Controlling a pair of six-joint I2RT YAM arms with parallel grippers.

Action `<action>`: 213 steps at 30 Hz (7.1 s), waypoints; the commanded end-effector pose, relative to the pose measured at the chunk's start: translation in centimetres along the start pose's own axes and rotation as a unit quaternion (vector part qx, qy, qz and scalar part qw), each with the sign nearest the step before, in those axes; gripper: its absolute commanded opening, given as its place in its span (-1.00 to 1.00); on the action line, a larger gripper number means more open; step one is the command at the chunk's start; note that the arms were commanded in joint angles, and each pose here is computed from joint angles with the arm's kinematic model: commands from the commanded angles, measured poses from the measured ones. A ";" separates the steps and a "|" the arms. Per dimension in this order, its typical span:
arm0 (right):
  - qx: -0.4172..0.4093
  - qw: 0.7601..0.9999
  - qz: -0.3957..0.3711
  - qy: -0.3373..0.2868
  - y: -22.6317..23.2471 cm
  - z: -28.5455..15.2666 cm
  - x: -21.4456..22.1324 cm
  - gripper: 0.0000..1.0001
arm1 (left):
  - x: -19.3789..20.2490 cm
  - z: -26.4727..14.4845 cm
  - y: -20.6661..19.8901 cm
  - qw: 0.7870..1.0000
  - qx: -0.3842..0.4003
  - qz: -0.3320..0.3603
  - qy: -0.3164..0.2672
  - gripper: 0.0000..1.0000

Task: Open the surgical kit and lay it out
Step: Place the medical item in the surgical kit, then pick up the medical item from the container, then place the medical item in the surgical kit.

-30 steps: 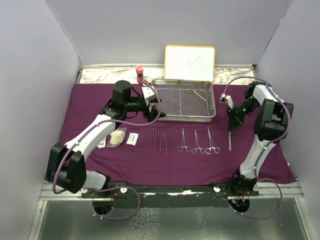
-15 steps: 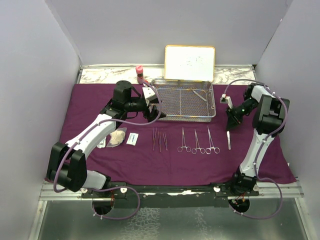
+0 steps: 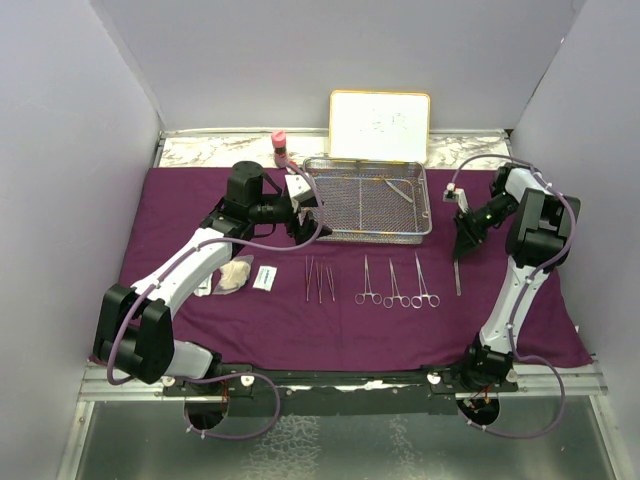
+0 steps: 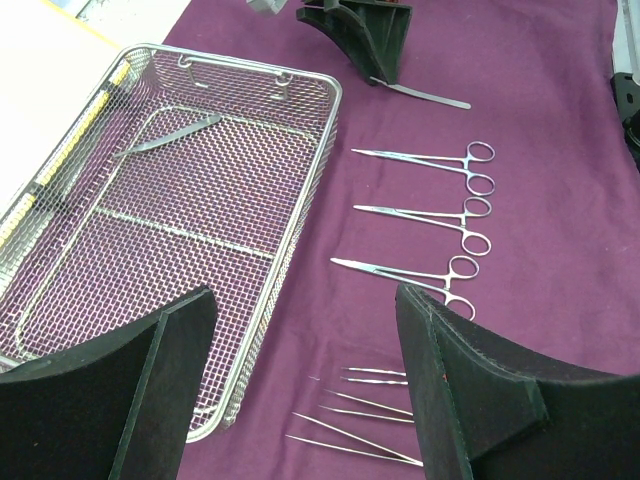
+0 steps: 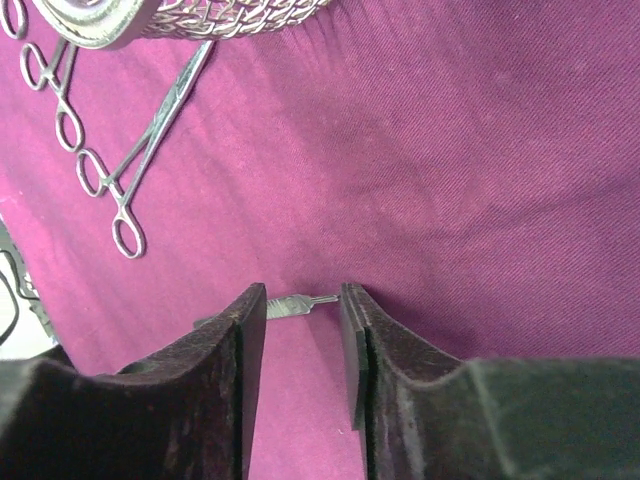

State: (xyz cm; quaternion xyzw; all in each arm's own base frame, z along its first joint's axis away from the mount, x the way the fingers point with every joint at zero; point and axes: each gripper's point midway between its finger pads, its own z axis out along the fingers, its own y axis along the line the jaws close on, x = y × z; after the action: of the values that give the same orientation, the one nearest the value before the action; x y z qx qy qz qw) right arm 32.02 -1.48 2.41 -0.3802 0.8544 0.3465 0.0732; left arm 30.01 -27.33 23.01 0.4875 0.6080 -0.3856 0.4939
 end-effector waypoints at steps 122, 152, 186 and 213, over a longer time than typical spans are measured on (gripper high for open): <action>0.303 0.912 -0.084 -0.262 -3.6 1.7 -33.8 -0.98 | -1.8 -0.4 0.9 0.999 -0.005 0.036 0.002 0.46; 0.496 0.826 0.054 -0.262 6.3 -10.8 -14.2 -0.98 | -4.7 -4.6 7.4 0.971 -0.234 0.041 0.038 0.78; 0.560 0.781 0.173 -0.216 -3.3 -4.6 -2.3 -0.98 | -1.4 -8.0 8.9 0.935 -0.351 -0.004 0.049 0.98; 0.563 0.784 0.206 -0.160 -3.9 -3.8 -0.4 -0.98 | -1.0 -7.6 8.8 0.939 -0.340 -0.005 0.050 0.98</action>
State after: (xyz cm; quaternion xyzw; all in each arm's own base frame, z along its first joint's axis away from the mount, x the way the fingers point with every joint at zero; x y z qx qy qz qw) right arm 35.16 -5.18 2.75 -0.0369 0.9281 -0.1297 0.3471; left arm 37.19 -18.06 24.76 0.3048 0.7421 -0.1226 0.5843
